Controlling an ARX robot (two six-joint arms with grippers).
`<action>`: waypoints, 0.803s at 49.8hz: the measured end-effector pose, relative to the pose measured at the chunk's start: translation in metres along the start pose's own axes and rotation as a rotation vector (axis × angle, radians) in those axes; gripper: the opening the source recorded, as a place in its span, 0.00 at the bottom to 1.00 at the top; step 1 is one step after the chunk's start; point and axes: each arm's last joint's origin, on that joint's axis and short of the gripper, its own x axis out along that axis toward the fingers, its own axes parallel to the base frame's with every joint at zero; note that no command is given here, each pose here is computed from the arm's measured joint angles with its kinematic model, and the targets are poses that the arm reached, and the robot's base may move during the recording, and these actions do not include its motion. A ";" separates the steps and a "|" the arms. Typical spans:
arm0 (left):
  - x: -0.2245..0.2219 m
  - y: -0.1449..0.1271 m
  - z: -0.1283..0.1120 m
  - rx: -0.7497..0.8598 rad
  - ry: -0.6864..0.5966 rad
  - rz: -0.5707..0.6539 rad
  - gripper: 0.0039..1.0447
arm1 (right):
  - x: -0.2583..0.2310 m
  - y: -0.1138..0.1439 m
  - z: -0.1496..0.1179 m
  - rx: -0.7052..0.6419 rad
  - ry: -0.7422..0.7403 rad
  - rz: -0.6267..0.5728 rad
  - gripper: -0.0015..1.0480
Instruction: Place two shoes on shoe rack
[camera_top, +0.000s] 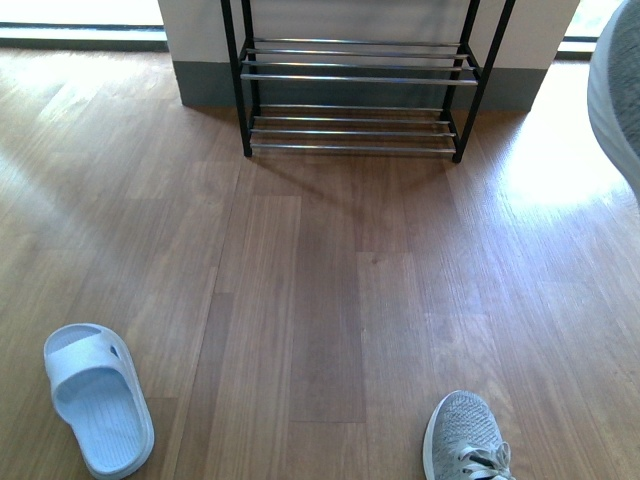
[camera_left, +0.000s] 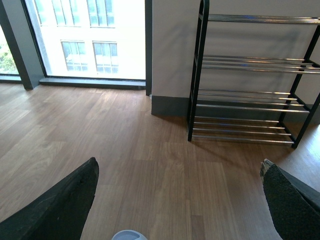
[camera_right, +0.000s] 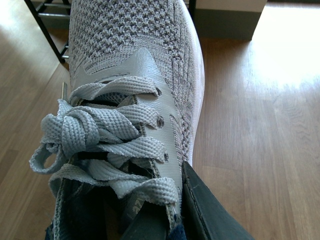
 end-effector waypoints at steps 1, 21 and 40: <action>0.000 0.000 0.000 0.000 0.000 0.000 0.91 | -0.003 -0.001 0.000 0.000 -0.005 -0.004 0.02; 0.000 0.000 0.000 0.000 0.000 0.000 0.91 | -0.052 0.007 -0.011 0.019 -0.103 0.066 0.02; 0.000 0.000 0.000 0.000 0.000 0.002 0.91 | -0.052 0.007 -0.012 0.021 -0.104 0.060 0.02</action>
